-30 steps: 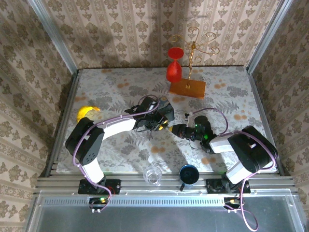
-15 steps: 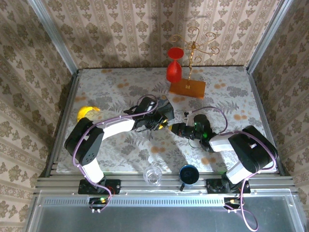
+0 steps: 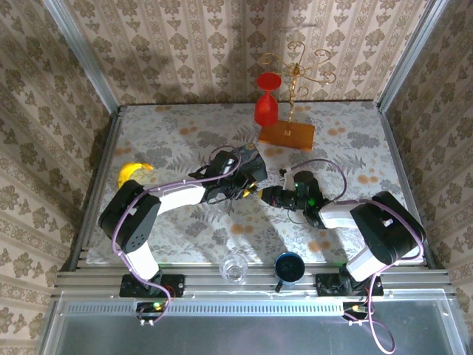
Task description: Unlock the padlock with the key
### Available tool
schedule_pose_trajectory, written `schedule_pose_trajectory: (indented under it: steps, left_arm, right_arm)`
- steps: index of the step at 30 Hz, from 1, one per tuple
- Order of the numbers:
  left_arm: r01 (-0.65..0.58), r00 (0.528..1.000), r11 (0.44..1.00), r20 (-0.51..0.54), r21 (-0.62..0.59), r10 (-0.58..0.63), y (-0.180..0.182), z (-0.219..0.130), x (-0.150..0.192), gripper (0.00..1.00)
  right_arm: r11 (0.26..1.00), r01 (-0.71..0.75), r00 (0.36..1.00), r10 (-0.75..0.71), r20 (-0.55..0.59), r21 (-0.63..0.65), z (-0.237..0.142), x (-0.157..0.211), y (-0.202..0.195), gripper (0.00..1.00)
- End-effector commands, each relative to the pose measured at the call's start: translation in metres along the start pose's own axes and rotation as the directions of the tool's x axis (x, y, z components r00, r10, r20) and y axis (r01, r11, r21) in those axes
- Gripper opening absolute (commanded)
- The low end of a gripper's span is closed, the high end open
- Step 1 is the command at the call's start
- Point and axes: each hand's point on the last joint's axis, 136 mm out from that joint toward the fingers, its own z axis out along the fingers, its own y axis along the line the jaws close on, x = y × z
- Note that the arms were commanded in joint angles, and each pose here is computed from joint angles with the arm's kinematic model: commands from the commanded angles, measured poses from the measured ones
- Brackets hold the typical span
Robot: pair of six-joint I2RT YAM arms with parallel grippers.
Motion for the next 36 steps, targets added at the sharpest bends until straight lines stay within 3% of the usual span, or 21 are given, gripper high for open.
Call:
schedule_pose_trajectory:
  steps: [1,36]
  left_arm:
    - [0.027,0.995,0.999,-0.096,-0.017,-0.028,0.009,0.000,0.022,0.00]
    - [0.022,0.982,1.000,-0.188,-0.012,-0.024,0.003,0.016,0.050,0.00]
  right_arm:
    - [0.999,0.023,0.999,-0.025,0.046,0.034,-0.001,-0.014,-0.002,0.00]
    - [0.999,-0.025,0.987,0.029,0.159,-0.032,0.015,-0.045,0.019,0.00]
